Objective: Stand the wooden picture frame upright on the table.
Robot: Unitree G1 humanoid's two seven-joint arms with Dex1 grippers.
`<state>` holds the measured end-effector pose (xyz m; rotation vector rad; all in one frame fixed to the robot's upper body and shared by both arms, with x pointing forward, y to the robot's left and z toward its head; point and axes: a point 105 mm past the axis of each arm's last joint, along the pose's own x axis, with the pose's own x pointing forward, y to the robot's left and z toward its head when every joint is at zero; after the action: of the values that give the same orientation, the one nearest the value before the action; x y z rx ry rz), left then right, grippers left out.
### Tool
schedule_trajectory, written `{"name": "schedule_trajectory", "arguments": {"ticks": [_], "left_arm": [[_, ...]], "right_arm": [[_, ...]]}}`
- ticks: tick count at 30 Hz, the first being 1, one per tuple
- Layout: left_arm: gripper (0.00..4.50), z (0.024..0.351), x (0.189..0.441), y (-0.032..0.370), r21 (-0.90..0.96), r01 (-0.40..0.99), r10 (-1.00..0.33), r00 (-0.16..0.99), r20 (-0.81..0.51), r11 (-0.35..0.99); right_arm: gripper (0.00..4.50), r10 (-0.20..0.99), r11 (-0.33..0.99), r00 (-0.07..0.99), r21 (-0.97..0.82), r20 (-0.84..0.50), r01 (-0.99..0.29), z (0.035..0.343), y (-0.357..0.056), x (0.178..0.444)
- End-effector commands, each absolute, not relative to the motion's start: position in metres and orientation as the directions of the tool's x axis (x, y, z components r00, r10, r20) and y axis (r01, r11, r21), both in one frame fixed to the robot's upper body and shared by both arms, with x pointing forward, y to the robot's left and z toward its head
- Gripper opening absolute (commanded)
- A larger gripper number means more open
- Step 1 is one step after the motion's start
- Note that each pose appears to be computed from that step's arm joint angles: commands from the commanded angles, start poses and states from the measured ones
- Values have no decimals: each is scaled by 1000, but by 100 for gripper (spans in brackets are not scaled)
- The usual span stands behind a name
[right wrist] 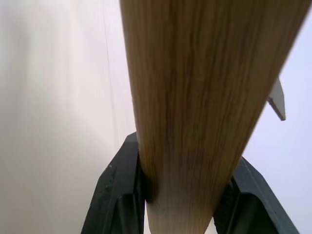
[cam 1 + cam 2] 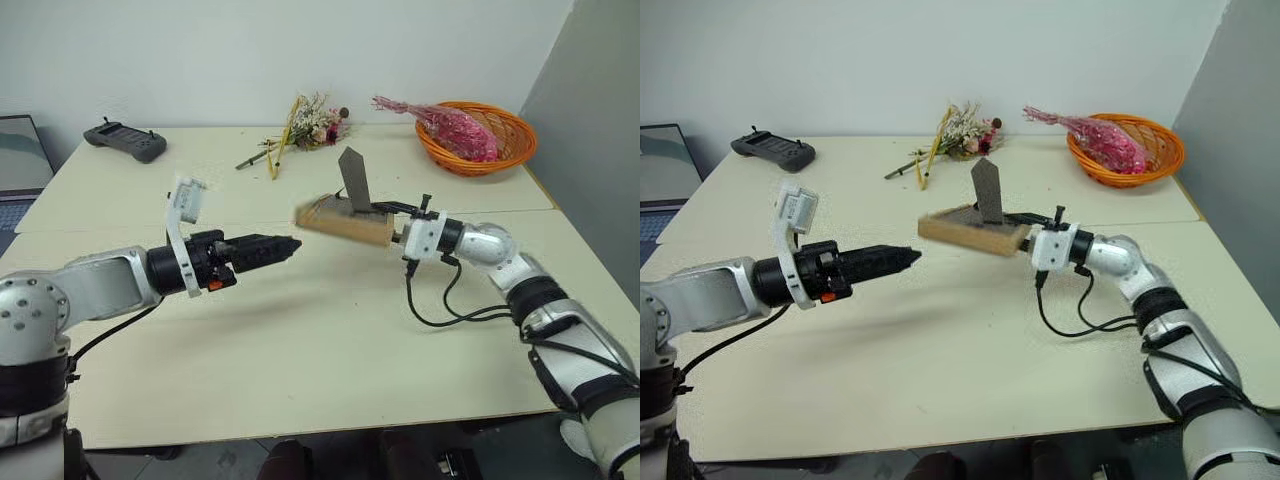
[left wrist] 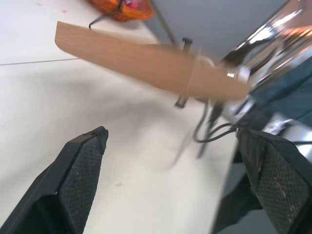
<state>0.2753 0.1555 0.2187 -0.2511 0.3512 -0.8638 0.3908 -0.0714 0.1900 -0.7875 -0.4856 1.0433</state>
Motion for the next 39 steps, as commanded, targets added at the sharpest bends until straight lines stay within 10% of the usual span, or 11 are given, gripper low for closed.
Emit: {"name": "schedule_trajectory", "arguments": {"ticks": [1, 5, 20, 33, 39], "left_arm": [[450, 224, 275, 154, -32, 695, -691, 707, -150, 718], [450, 204, 280, 154, 148, 629, -619, 778, -112, 764], [450, 160, 280, 136, 135, 605, -604, 795, -59, 784], [450, 157, 286, 146, 145, 613, -606, 790, -94, 777], [450, 167, 297, 194, 159, 598, -571, 800, -185, 786]], "right_arm": [[130, 929, 366, 358, -372, 93, -853, 233, -63, 390], [130, 936, 352, 351, -96, 31, -931, 210, -52, 393], [130, 906, 420, 413, 79, -91, -904, 129, -43, 401], [447, 871, 462, 455, -8, -186, -887, 116, -82, 394], [447, 857, 452, 467, -116, -219, -884, 157, -143, 358]]}}
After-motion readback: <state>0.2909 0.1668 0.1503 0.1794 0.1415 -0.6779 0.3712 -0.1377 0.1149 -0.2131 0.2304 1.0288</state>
